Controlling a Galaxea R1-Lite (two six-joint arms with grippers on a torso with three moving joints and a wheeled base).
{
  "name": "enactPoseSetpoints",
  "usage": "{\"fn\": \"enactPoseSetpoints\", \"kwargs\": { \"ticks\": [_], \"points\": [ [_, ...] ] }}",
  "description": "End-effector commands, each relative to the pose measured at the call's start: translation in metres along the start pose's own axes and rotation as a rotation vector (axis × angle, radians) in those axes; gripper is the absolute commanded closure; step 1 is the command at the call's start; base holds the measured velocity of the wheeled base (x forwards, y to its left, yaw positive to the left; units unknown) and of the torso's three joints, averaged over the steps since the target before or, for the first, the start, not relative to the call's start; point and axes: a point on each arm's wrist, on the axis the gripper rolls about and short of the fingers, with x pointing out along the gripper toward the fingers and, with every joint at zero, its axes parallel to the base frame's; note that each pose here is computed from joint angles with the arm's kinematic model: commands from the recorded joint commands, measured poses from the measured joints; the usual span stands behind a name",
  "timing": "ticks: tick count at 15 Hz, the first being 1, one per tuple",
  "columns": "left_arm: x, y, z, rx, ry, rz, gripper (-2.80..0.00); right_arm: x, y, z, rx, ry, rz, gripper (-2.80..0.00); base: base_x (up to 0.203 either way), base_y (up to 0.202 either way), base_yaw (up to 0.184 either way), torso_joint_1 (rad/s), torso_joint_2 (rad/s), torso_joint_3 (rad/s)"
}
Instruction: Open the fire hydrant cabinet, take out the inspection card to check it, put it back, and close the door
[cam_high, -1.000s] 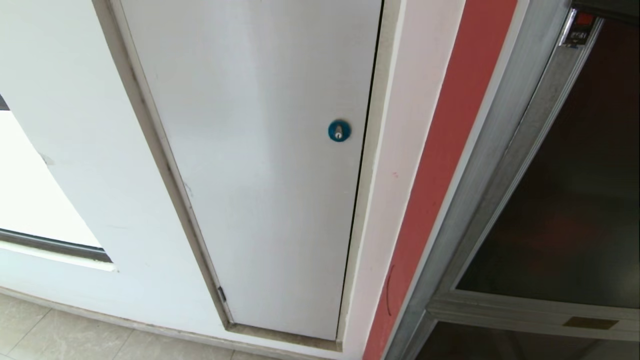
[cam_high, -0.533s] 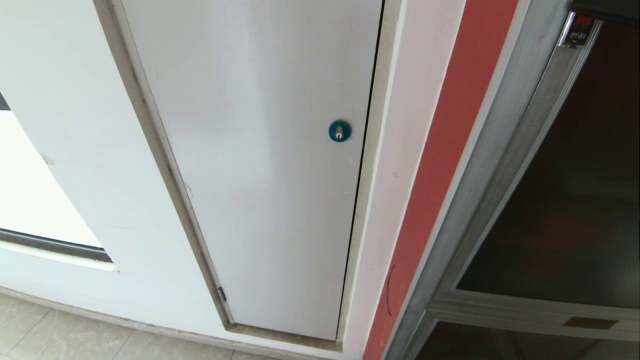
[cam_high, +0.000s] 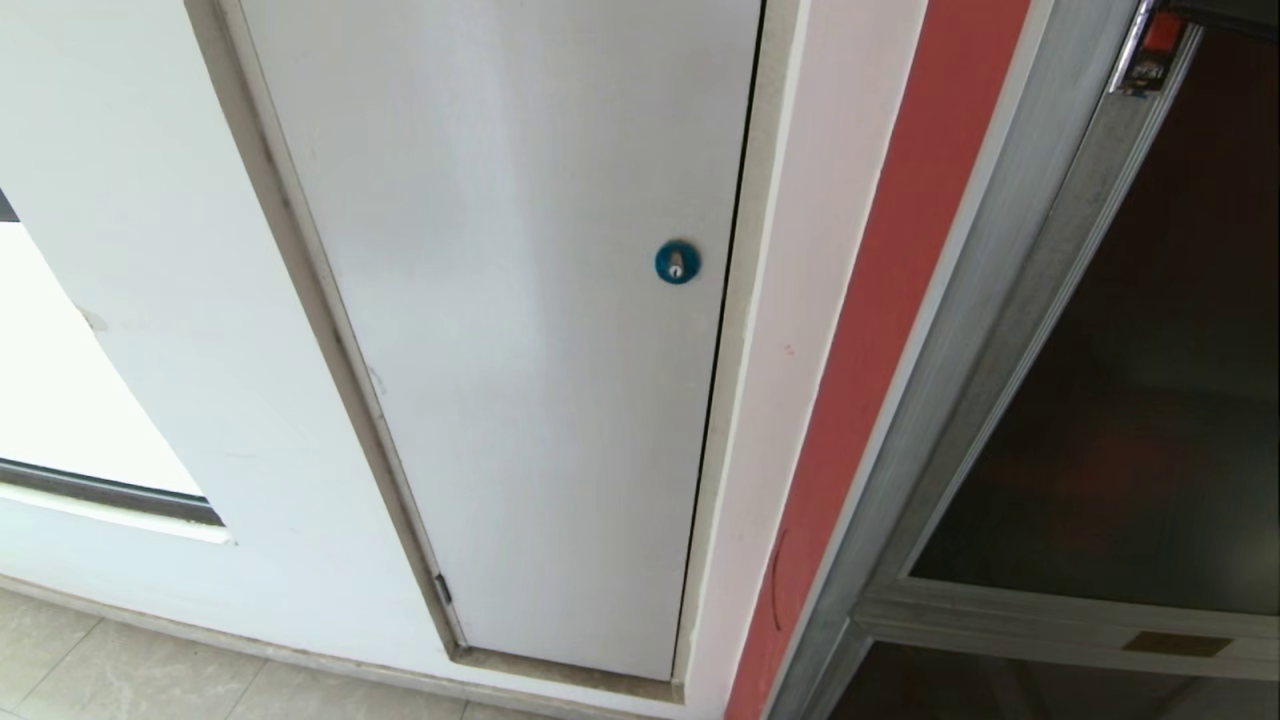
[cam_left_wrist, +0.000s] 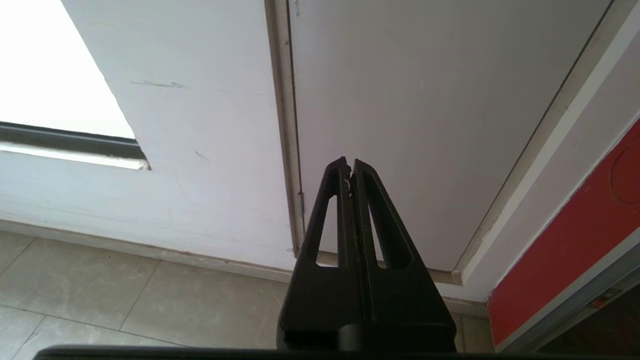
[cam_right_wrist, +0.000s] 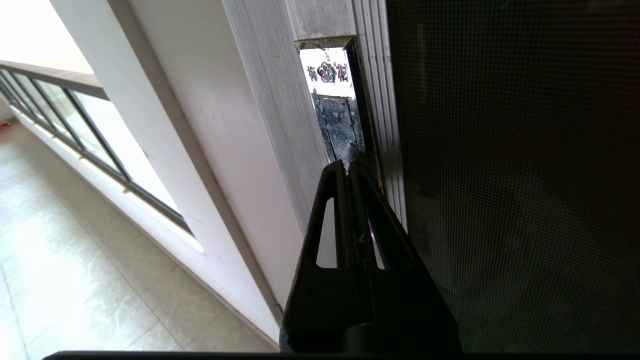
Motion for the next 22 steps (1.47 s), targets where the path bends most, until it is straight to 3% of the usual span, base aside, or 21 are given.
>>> {"fn": "enactPoseSetpoints", "kwargs": {
  "ticks": [1, 14, 22],
  "points": [
    [0.000, 0.000, 0.000, 0.000, 0.000, 0.000, 0.00, 0.002, -0.001, -0.001, 0.002, 0.007, 0.005, 0.00, 0.000, 0.000, 0.000, 0.000, 0.00, 0.000],
    [0.000, 0.000, 0.000, 0.000, 0.000, 0.000, 0.00, -0.066, 0.033, 0.008, -0.039, -0.083, 0.075, 0.00, 0.000, 0.000, 0.000, 0.000, 0.00, 0.000],
    [0.000, 0.000, 0.000, 0.000, 0.000, 0.000, 0.00, -0.150, 0.066, 0.007, -0.054, -0.240, 0.075, 0.00, 0.000, 0.000, 0.000, 0.000, 0.00, 0.000]
  ]
}}
